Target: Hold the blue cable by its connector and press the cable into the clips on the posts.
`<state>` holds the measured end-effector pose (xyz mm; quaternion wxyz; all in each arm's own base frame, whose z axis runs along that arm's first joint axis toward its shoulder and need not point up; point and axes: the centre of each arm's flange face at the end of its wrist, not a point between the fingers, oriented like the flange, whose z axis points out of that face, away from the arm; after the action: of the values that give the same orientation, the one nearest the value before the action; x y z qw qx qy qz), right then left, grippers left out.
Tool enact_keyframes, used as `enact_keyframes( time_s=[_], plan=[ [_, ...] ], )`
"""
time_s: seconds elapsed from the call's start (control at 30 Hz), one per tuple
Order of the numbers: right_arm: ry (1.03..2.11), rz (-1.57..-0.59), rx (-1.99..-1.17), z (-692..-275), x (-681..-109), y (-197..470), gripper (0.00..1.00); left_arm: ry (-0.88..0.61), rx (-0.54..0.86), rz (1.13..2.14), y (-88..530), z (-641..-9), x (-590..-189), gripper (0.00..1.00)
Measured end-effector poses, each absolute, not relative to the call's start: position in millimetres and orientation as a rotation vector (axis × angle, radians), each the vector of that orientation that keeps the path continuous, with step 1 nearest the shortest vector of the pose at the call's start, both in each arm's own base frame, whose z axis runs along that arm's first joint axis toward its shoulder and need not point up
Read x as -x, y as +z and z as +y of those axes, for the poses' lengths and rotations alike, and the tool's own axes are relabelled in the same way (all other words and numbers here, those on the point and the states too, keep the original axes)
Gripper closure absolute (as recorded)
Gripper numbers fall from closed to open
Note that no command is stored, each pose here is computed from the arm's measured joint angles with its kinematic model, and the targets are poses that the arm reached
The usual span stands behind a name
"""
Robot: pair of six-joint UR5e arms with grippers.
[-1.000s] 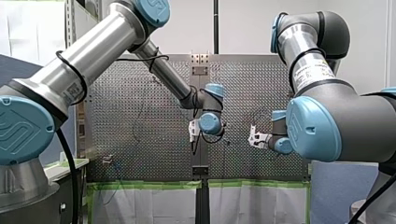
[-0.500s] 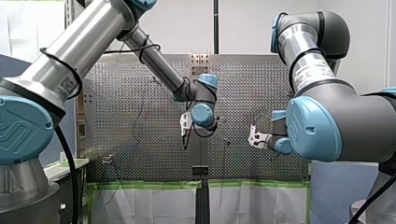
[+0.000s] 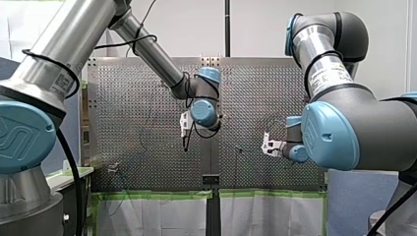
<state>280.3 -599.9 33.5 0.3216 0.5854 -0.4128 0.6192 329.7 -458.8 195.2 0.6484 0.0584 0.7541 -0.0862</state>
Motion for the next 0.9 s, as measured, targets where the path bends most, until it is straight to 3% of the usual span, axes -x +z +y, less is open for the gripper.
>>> enact_keyframes(
  time_s=[0.43, 0.9],
  plan=[
    [1.540, -1.116, -1.559, -601.0, -265.1, 34.0, 1.00, -0.203, -0.124, 1.708, 215.3, -425.1, -295.6, 0.00],
    [1.463, -1.042, -1.470, -615.6, -242.1, 100.3, 1.00, -0.194, -0.104, 1.691, 231.4, -384.2, -261.0, 0.00]
  ],
)
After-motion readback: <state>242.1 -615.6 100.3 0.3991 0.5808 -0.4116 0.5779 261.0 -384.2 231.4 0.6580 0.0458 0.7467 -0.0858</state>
